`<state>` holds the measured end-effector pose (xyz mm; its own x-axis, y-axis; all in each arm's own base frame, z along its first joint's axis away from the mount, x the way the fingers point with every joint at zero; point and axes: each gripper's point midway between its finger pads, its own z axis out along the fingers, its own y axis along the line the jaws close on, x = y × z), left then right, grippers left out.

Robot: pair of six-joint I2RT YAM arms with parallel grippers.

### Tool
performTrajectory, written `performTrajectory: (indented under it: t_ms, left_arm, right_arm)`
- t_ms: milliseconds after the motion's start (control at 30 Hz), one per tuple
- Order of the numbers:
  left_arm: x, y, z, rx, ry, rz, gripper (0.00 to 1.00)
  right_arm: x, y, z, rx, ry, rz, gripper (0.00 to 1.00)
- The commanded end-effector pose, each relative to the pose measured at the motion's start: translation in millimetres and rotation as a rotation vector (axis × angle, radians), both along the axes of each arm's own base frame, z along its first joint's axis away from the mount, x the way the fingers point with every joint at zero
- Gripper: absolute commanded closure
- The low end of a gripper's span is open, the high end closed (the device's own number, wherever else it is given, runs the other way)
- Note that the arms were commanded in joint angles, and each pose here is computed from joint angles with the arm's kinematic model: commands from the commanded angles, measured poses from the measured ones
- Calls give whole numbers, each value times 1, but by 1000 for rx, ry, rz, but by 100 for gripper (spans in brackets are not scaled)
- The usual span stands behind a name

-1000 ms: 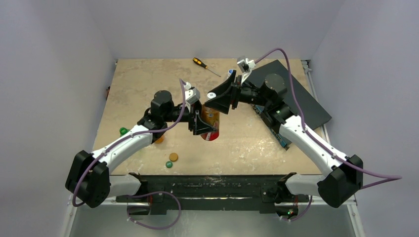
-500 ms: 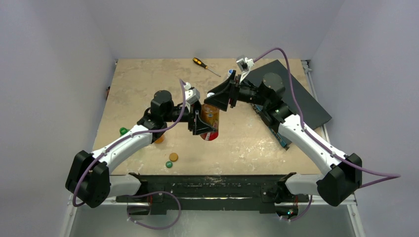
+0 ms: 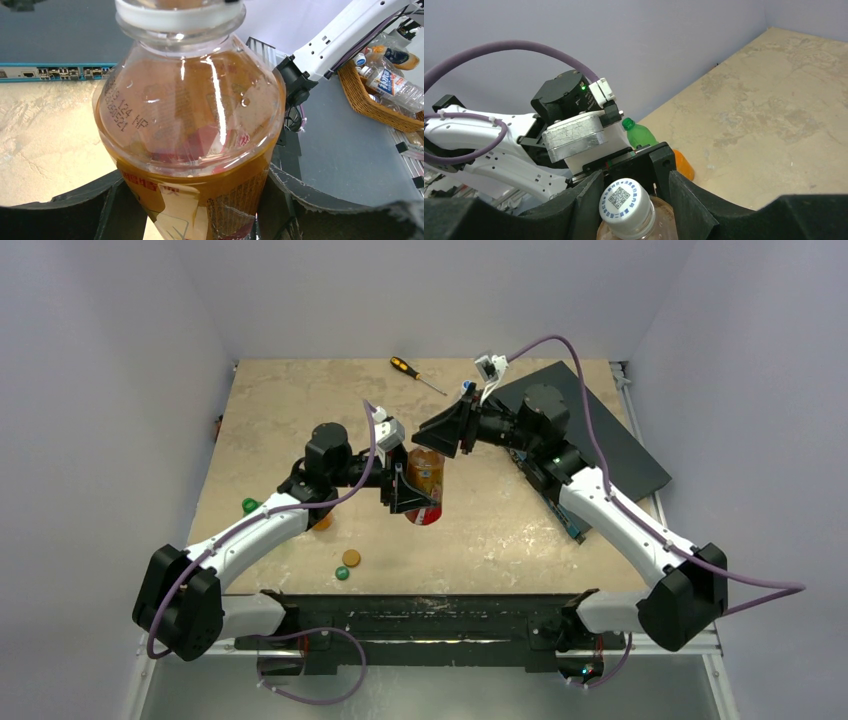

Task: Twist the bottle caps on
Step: Screw the bottle cap onto the plastic bottle.

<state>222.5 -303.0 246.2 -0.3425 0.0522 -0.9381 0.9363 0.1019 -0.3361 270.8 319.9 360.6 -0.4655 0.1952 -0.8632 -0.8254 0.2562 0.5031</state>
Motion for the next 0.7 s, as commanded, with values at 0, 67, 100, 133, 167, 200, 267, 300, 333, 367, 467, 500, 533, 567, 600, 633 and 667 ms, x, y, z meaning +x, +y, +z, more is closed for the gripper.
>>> performTrajectory:
  t_ms: [0,67,100,133,167,200,267,300,333,367,467,500,533,567,600,633,667]
  left_arm:
    - [0,1,16,-25,-64,-12,100]
    - [0,2,16,-21,-66,-10,100]
    - [0,2,15,-17,-68,-6,100]
    - [1,3,14,-13,-74,-2,100]
    - [2,3,14,-7,-76,3,100]
    - [3,3,13,-2,-78,5,100]
    - [4,4,14,8,-93,16,100]
    - [5,5,14,10,-101,19,100]
    - [6,5,15,13,-109,26,100]
    - [7,6,15,15,-116,34,100]
    - [10,7,16,22,-130,54,100]
    - [11,7,17,22,-133,58,100]
    - [12,7,16,23,-133,61,100]
    - [12,7,16,24,-133,64,100]
    - [12,7,16,24,-134,64,100]
    - [12,7,16,24,-133,63,100]
    - [12,7,15,25,-130,62,100]
  right_arm:
    - [4,1,21,28,-23,-29,46]
    - [6,2,20,26,-11,-30,47]
    - [7,1,19,25,-4,-33,47]
    - [7,2,20,26,2,-32,48]
    - [8,2,20,27,13,-33,48]
    - [8,2,20,27,21,-35,48]
    - [9,4,19,24,37,-32,49]
    - [11,4,19,21,47,-37,50]
    - [11,4,19,18,53,-34,50]
    - [11,5,19,17,61,-27,51]
    - [9,6,17,14,75,-16,51]
    - [8,6,17,13,76,-14,51]
    - [7,5,17,12,77,-13,51]
    - [7,5,16,10,79,-15,51]
    - [7,4,15,10,78,-19,51]
    - [7,3,15,10,76,-28,51]
    - [8,2,15,10,73,-38,51]
